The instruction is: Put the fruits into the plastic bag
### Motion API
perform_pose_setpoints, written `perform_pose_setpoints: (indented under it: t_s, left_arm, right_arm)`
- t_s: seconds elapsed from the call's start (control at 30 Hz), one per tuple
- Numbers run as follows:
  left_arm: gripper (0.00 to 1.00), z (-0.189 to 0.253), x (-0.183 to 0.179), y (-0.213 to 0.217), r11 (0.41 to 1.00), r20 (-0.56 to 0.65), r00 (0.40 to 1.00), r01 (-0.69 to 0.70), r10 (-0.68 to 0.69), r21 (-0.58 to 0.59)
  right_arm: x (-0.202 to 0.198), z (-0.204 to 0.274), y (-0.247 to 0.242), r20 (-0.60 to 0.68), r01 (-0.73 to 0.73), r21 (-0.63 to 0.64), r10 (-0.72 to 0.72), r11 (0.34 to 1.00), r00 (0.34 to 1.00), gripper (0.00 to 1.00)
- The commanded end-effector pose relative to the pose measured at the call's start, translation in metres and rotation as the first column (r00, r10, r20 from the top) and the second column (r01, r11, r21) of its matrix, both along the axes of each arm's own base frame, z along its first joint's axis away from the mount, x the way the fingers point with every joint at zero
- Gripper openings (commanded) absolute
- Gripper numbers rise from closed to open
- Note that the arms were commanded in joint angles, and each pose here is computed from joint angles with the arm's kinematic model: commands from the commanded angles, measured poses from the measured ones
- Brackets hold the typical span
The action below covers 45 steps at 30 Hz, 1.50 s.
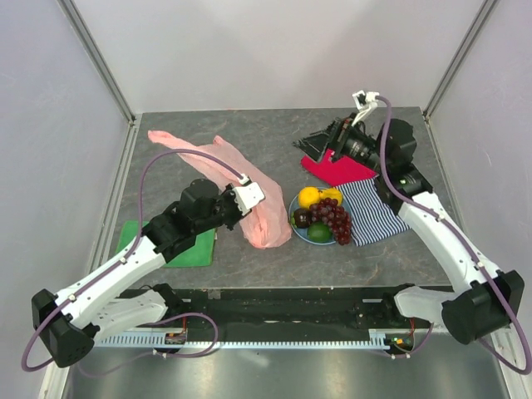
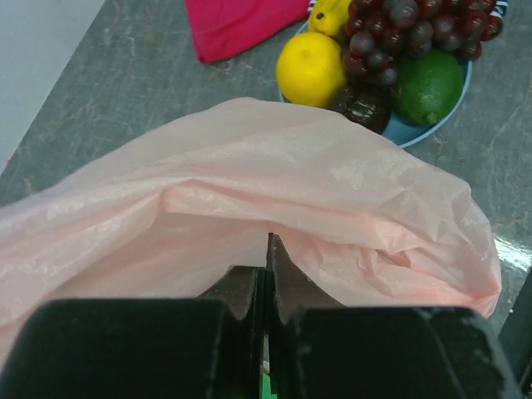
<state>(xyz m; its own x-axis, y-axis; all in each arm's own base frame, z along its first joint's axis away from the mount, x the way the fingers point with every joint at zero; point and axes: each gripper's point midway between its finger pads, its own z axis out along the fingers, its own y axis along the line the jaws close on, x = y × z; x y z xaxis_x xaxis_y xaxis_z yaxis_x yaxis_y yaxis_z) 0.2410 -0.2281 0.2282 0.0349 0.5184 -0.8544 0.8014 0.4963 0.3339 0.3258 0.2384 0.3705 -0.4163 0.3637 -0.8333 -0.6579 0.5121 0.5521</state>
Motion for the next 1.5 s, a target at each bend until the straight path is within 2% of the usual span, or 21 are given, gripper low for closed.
perform_pose_setpoints:
  t_s: [0.0, 0.27, 0.5, 0.93, 1.03, 1.13, 1.17, 1.2, 1.23, 1.27, 1.3, 1.37, 1.4, 1.47]
  left_arm:
    - [0.02, 0.021, -0.011, -0.016, 0.995, 0.021, 0.995, 0.099, -0.098, -0.030]
    - [0.01, 0.019, -0.027, -0.031, 0.981, -0.036, 0.981, 0.188, -0.190, -0.049]
    - [0.02, 0.017, -0.028, -0.031, 0.981, -0.045, 0.981, 0.189, -0.191, -0.045]
    - [0.02, 0.010, -0.028, -0.035, 0.979, -0.076, 0.977, 0.199, -0.201, -0.036]
    - [0.01, 0.010, -0.030, -0.037, 0.977, -0.081, 0.974, 0.209, -0.212, -0.041]
    - [0.01, 0.018, -0.031, -0.038, 0.976, -0.077, 0.974, 0.207, -0.212, -0.066]
    - [0.04, 0.024, -0.030, -0.038, 0.977, -0.073, 0.976, 0.197, -0.203, -0.084]
    - [0.09, 0.025, -0.027, -0.036, 0.981, -0.070, 0.982, 0.171, -0.177, -0.086]
    - [0.20, 0.029, -0.024, -0.035, 0.984, -0.070, 0.985, 0.150, -0.157, -0.097]
    - [0.25, 0.038, -0.020, -0.032, 0.985, -0.069, 0.989, 0.120, -0.129, -0.121]
    - [0.41, 0.045, -0.015, -0.028, 0.987, -0.062, 0.994, 0.084, -0.093, -0.138]
    - [0.58, 0.066, 0.000, -0.015, 0.977, -0.086, 0.996, -0.025, 0.007, -0.214]
    - [0.84, 0.078, 0.002, -0.007, 0.965, -0.091, 0.995, -0.061, 0.039, -0.255]
    - [0.92, 0.102, 0.012, 0.015, 0.918, -0.143, 0.981, -0.173, 0.129, -0.357]
  right_arm:
    - [0.002, -0.002, 0.028, 0.045, -0.104, -0.107, 0.109, 0.989, 0.993, 0.98]
    - [-0.003, -0.034, 0.098, -0.001, -0.268, -0.232, 0.275, 0.935, 0.961, 0.98]
    - [-0.028, -0.056, 0.134, -0.048, -0.390, -0.255, 0.391, 0.885, 0.919, 0.98]
    - [-0.034, -0.079, 0.144, -0.084, -0.398, -0.238, 0.389, 0.886, 0.917, 0.95]
    - [-0.034, -0.088, 0.147, -0.107, -0.410, -0.242, 0.396, 0.879, 0.912, 0.75]
    - [-0.032, -0.088, 0.145, -0.093, -0.390, -0.241, 0.378, 0.889, 0.921, 0.41]
    - [-0.030, -0.087, 0.144, -0.084, -0.374, -0.244, 0.365, 0.895, 0.927, 0.17]
    - [-0.027, -0.081, 0.141, -0.063, -0.346, -0.246, 0.341, 0.906, 0.938, 0.08]
    - [-0.025, -0.079, 0.140, -0.052, -0.329, -0.250, 0.326, 0.911, 0.944, 0.00]
    - [-0.023, -0.076, 0.137, -0.035, -0.311, -0.258, 0.313, 0.915, 0.949, 0.00]
    - [-0.023, -0.072, 0.134, -0.020, -0.294, -0.262, 0.300, 0.919, 0.954, 0.00]
    - [-0.016, -0.068, 0.129, 0.017, -0.238, -0.265, 0.251, 0.935, 0.968, 0.00]
    - [-0.017, -0.064, 0.126, 0.033, -0.221, -0.262, 0.238, 0.939, 0.971, 0.00]
    - [-0.017, -0.068, 0.122, 0.044, -0.199, -0.254, 0.217, 0.946, 0.975, 0.00]
